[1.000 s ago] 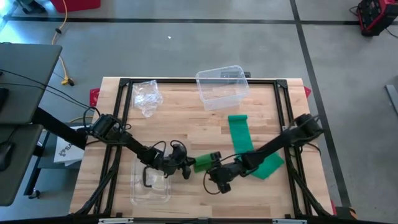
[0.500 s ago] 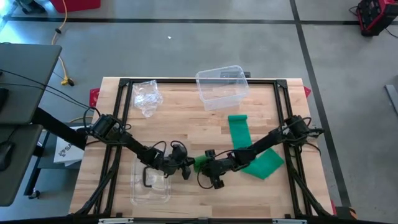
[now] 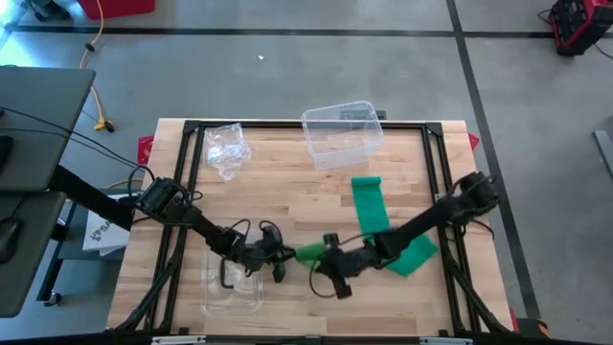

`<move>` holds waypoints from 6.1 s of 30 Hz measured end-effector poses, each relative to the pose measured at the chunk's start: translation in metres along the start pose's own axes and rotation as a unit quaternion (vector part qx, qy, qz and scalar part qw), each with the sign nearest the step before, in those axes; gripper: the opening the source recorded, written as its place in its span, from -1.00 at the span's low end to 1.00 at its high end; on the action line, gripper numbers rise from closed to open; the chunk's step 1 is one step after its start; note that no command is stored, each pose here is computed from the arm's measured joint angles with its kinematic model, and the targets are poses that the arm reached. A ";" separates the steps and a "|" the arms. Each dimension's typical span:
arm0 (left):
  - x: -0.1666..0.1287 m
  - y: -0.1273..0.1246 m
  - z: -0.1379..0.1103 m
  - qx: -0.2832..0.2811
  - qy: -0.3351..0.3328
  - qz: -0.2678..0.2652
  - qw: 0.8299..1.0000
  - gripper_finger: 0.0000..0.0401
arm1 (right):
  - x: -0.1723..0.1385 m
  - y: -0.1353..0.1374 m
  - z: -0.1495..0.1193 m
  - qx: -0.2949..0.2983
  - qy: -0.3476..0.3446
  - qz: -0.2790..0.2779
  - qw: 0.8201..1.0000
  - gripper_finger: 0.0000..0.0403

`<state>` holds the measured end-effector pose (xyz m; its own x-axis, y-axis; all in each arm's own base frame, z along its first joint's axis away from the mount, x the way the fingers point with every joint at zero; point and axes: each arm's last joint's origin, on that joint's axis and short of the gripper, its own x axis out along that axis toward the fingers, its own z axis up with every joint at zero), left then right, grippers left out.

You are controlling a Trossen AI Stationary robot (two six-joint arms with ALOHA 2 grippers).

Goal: Roll bandage
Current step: Roll the green bandage

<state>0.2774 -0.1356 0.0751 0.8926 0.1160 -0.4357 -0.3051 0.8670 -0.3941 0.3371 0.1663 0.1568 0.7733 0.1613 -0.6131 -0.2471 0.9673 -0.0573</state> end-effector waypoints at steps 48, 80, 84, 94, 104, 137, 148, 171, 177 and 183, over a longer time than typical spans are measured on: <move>0.003 -0.023 -0.001 0.031 0.094 -0.090 0.991 -0.99 | 0.050 -0.070 -0.020 0.101 0.065 0.066 0.991 -1.00; -0.014 -0.025 0.020 0.140 0.118 -0.090 0.979 -0.13 | 0.049 -0.041 -0.023 0.080 0.068 0.040 0.994 -1.00; -0.012 -0.052 0.025 0.202 0.055 -0.109 0.972 -0.15 | 0.049 -0.042 -0.023 0.080 0.069 0.039 0.994 -1.00; 0.024 -0.067 0.011 0.240 0.050 -0.043 0.969 -0.15 | 0.049 -0.042 -0.023 0.080 0.070 0.037 0.994 -1.00; 0.024 -0.067 0.003 0.220 0.086 -0.039 0.971 -0.15 | 0.041 -0.043 -0.022 0.058 0.095 0.041 0.993 -0.97; 0.022 -0.075 0.002 0.257 0.082 -0.026 0.963 -0.15 | 0.039 -0.019 -0.031 0.112 0.124 0.106 0.980 0.07; 0.028 -0.085 0.014 0.226 0.119 -0.006 0.967 -0.15 | 0.038 0.006 -0.037 -0.021 0.109 0.012 0.994 -0.54; 0.047 -0.067 0.032 0.120 0.198 -0.085 0.969 -0.15 | 0.027 0.035 -0.043 -0.206 0.101 -0.118 0.966 -0.49; 0.047 -0.065 0.031 0.123 0.203 -0.074 0.968 -0.15 | 0.016 0.029 -0.030 -0.156 0.092 -0.109 0.977 0.02; 0.046 -0.068 0.034 0.145 0.190 -0.075 0.968 -0.25 | -0.005 0.019 -0.010 -0.103 0.084 -0.039 0.990 0.34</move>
<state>0.3503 -0.1727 0.1094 0.7165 -0.1599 -0.6790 -0.0273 0.9662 -0.2563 0.3224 0.1818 0.1508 0.6910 0.0352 -0.7220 -0.3170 0.9124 -0.2589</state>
